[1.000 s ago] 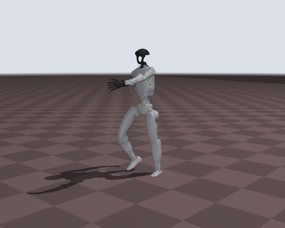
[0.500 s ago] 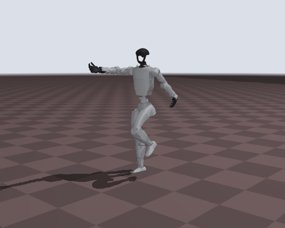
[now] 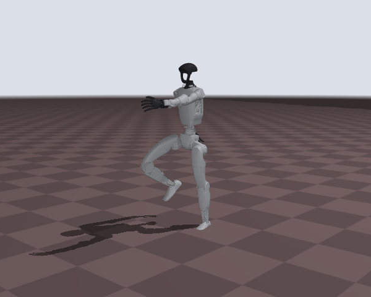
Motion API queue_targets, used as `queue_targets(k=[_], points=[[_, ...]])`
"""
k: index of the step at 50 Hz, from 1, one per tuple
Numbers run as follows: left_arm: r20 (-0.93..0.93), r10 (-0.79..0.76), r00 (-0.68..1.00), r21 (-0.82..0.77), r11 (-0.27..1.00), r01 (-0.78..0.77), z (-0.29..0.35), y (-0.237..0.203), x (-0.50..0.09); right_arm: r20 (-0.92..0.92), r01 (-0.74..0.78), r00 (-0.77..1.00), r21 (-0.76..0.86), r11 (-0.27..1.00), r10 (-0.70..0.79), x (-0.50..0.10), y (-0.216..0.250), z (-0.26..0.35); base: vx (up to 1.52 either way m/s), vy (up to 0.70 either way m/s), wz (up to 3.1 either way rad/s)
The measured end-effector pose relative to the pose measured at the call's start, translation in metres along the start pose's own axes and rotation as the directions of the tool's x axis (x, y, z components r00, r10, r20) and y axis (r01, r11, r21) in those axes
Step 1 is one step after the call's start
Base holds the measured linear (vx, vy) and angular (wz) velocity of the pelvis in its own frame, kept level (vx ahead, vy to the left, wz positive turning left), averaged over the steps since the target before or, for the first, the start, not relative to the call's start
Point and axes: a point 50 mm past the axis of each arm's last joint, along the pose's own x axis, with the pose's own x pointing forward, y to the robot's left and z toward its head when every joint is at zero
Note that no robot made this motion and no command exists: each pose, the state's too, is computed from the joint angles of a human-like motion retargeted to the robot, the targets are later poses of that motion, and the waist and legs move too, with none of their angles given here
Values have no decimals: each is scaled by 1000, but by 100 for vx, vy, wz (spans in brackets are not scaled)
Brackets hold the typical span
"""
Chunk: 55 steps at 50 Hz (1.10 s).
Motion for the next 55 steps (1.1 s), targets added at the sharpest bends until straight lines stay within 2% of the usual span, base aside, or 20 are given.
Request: queue_targets(k=[4, 8, 13, 17, 20, 23, 25, 28, 32, 35, 38, 40, 43, 45, 46, 48, 49, 50, 52, 55], points=[[65, 16, 998, 26, 999, -18, 39, 22, 4, -206, -93, 974, 27, 995, 96, -8, 5, -69, 6, -3, -37], [24, -61, 998, -22, 998, 61, 17, -3, 4, -186, -111, 975, 54, 992, 120, -5, 10, -60, 5, -3, -19], [-216, -225, 950, -161, 968, 192, -98, -83, -36, 89, 63, 994, -19, 998, -61, 0, 3, 48, 10, -5, 8], [-530, -366, 765, -232, 930, 284, -211, -138, -130, 430, 224, 881, -18, 975, -194, -39, 4, 191, 11, -16, -118], [-773, -508, 380, -353, 842, 409, -290, -159, -264, 686, 220, 700, 57, 974, -198, -112, 16, 301, -6, -24, -165], [-820, -571, 36, -567, 819, 92, -317, -163, -426, 919, 111, 309, 222, 969, -246, -243, 28, 397, -9, -13, -19], [-810, -573, -122, -559, 818, -134, -304, -158, -523, 967, -79, -19, 252, 964, -254, -352, 46, 431, 2, -4, -23], [-752, -555, -356, -488, 831, -266, -262, -142, -633, 869, -341, -332, 252, 906, -367, -488, 66, 428, 6, -4, -15], [-690, -376, -619, -334, 924, -189, -208, -112, -716, 590, -654, -257, 477, 587, -765, -582, 47, 384, 6, -2, 53], [-630, -374, -681, -344, 920, -187, -189, -113, -735, 528, -672, -238, 517, 530, -816, -606, 47, 369, 5, 3, 66], [-606, -497, -622, -468, 854, -227, -203, -135, -714, 629, -547, -353, 462, 699, -692, -594, 63, 384, 2, 3, 25], [-613, -590, -525, -571, 790, -223, -226, -151, -680, 744, -402, -432, 347, 847, -509, -564, 77, 404, 6, 5, -26], [-742, -600, -300, -604, 792, -89, -278, -164, -589, 872, -273, -360, 242, 931, -332, -477, 86, 431, 12, 8, -100], [-864, -497, -75, -498, 867, -15, -310, -162, -498, 939, -213, -203, 236, 948, -279, -402, 85, 437, 19, 16, -115], [-905, -416, 88, -421, 906, -48, -319, -158, -443, 953, -167, -117, 259, 951, -280, -362, 78, 433, 12, 26, -10], [-882, -306, 359, -374, 917, -137, -314, -151, -340, 960, 13, 108, 257, 966, -257, -274, 61, 413, -5, 31, 129], [-837, -313, 449, -393, 915, -95, -304, -149, -294, 943, 127, 251, 193, 973, -219, -227, 52, 393, -23, 27, 165], [-785, -339, 519, -402, 915, -9, -288, -145, -250, 896, 220, 408, 90, 971, -175, -182, 44, 367, -25, 19, 147], [-676, -298, 674, -310, 945, 107, -246, -120, -165, 716, 269, 680, -45, 962, -156, -103, 28, 297, -15, 10, 152], [-426, -163, 890, -111, 986, 128, -148, -66, -61, 395, 164, 911, -85, 983, -118, -28, 15, 174, -1, 6, 138]])
